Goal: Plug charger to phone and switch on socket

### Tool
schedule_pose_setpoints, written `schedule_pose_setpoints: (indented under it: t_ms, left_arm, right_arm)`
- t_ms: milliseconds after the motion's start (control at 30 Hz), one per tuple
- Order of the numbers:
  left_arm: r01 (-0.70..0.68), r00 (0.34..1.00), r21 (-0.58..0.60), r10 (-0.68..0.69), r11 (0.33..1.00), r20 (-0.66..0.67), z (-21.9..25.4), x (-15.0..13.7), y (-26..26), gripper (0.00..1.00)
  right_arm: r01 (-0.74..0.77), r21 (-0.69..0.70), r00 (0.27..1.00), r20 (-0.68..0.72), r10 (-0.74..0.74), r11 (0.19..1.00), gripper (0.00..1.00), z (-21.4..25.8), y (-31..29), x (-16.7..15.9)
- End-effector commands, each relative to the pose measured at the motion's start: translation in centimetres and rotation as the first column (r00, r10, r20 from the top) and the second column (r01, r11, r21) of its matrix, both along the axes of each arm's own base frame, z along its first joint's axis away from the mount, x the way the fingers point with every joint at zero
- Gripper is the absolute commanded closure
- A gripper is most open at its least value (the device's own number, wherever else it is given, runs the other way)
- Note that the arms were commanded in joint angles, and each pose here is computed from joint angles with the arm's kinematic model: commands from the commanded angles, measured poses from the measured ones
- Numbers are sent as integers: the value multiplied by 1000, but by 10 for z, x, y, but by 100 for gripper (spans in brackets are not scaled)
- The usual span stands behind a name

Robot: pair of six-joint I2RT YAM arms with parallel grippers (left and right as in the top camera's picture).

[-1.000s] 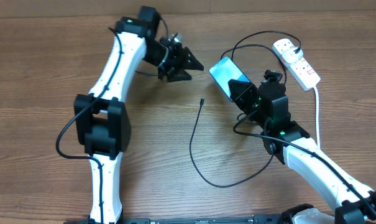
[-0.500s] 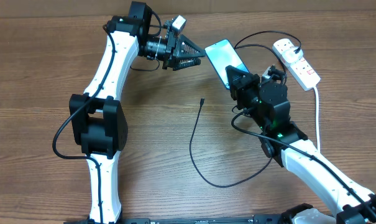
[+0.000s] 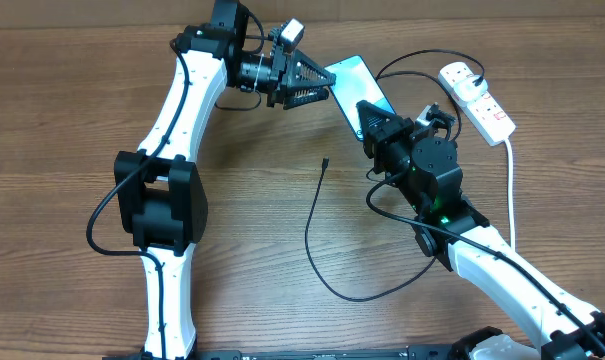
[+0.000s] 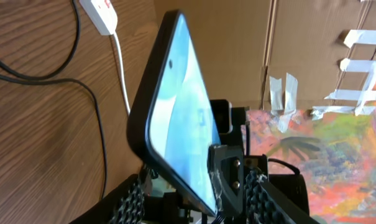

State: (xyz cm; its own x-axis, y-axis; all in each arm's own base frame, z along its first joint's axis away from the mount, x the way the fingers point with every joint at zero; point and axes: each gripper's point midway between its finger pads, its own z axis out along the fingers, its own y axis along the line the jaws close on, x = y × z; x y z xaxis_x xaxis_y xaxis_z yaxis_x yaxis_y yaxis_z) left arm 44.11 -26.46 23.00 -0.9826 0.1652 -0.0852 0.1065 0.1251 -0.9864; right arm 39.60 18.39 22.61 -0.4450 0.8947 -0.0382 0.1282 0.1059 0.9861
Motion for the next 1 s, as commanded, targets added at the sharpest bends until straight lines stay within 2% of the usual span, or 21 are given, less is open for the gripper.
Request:
schedule_pose_setpoints:
  t_ms: [0, 333, 733, 967]
  left_arm:
    - [7, 999, -13, -8, 1000, -46, 7, -1, -7, 53]
    - [-6, 997, 69, 11, 998, -72, -6, -1, -18, 57]
    - [53, 994, 76, -46, 996, -99, -6, -20, -46, 60]
    - [39, 990, 84, -28, 996, -136, -6, -16, -46, 67]
  right_arm:
    - [-11, 63, 998, 59, 7, 998, 96, 31, 8, -4]
    - [33, 95, 999, 12, -34, 995, 96, 20, 22, -7]
    - [87, 74, 996, -6, -87, 993, 96, 2, 19, 4]
    - [86, 61, 996, -13, -85, 994, 96, -1, 19, 4]
